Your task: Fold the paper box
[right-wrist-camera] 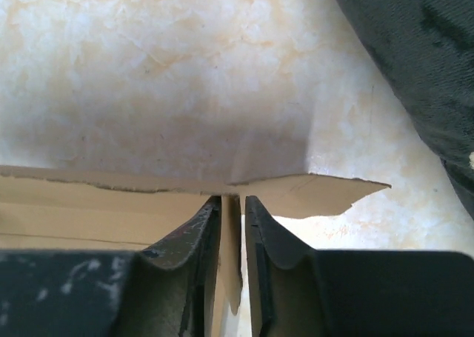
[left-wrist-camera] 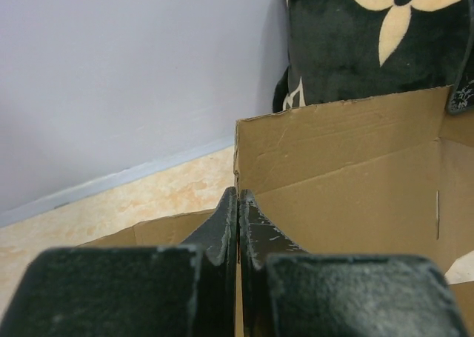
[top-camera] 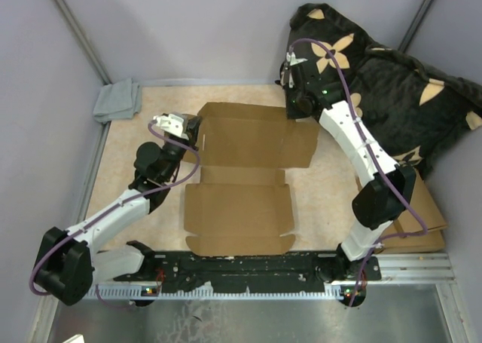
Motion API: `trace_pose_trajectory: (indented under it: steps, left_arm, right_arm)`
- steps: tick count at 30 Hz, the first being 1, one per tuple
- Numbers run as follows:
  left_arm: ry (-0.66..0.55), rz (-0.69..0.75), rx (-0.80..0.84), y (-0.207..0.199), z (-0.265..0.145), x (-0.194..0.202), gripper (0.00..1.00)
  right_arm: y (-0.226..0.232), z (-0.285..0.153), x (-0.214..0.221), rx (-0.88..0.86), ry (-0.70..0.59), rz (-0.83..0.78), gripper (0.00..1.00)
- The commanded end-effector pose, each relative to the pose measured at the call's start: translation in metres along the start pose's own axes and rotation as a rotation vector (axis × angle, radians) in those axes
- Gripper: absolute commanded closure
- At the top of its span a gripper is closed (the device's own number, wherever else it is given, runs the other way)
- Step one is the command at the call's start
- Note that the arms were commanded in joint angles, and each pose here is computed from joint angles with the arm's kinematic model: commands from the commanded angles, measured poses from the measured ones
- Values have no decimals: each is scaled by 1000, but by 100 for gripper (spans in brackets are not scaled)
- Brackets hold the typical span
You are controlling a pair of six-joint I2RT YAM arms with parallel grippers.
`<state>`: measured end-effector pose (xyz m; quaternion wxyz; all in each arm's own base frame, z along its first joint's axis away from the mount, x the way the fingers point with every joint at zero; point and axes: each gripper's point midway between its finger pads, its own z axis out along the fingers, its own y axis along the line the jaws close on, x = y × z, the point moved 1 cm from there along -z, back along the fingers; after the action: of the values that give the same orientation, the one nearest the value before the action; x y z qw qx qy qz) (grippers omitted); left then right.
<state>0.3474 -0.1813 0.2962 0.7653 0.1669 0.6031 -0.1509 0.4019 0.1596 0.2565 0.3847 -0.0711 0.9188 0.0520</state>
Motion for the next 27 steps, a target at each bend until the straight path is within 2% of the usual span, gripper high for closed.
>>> trace_pose_trajectory:
  steps: [1, 6, 8, 10, 12, 16, 18, 24, 27]
  left_arm:
    - [-139, 34, -13, 2, -2, -35, 100]
    - [-140, 33, -35, 5, -2, -36, 100]
    - [-141, 25, -48, 6, -3, -37, 98]
    - [-146, 10, -59, 8, -3, -39, 86]
    - [-149, -18, -68, 8, -4, -43, 67]
    - [-105, -55, -77, 10, -3, -54, 52]
    - [-47, -61, -76, 10, -3, -54, 52]
    - [89, -40, -91, 14, -3, -50, 51]
    - [173, -50, -123, 19, -5, -45, 51]
  right_arm:
    - [3, -7, -6, -29, -2, -23, 82]
    - [6, -7, 1, -50, 15, -22, 100]
    - [6, -6, 2, -51, 17, -18, 100]
    - [7, -5, 1, -52, 5, -6, 100]
    - [8, -4, -5, -50, -20, 14, 100]
    - [10, -3, -20, -34, -102, 63, 100]
    - [18, -2, -29, -31, -156, 61, 100]
    - [44, -36, -68, -26, -442, 30, 100]
    - [43, -37, -69, -35, -532, 70, 100]
